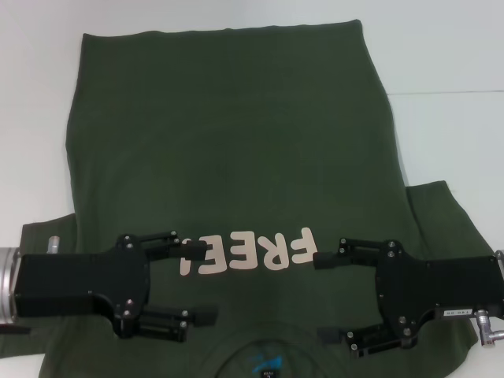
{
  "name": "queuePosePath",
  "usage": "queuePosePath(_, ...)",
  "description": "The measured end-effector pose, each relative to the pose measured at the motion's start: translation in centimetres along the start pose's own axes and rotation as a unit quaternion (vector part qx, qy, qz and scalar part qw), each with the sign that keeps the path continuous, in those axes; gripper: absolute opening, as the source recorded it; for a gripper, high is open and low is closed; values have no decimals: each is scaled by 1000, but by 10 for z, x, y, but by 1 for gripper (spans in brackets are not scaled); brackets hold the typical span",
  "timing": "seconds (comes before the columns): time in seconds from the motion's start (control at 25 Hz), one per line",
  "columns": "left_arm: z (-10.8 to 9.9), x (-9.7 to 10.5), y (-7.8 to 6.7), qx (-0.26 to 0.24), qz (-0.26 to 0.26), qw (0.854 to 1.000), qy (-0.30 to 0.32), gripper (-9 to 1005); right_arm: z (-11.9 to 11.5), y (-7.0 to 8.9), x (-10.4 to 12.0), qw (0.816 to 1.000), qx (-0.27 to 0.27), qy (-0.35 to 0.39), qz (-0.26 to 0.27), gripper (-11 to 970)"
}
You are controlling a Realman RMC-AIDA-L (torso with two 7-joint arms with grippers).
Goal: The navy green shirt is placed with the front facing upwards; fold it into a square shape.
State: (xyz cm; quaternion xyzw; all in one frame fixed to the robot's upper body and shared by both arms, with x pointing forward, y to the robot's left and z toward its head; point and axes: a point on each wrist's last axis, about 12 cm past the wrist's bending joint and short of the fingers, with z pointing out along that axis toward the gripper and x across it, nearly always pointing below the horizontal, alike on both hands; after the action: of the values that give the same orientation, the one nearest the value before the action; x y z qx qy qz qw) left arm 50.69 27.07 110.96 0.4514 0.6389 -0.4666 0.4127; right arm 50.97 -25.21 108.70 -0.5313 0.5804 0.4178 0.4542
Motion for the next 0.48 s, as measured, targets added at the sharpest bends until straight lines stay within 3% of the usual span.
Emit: queuePosePath(0.48,3,1,3,-6,-3,1000,-1,917,1,0,-1,1000,-4,-6,5,919)
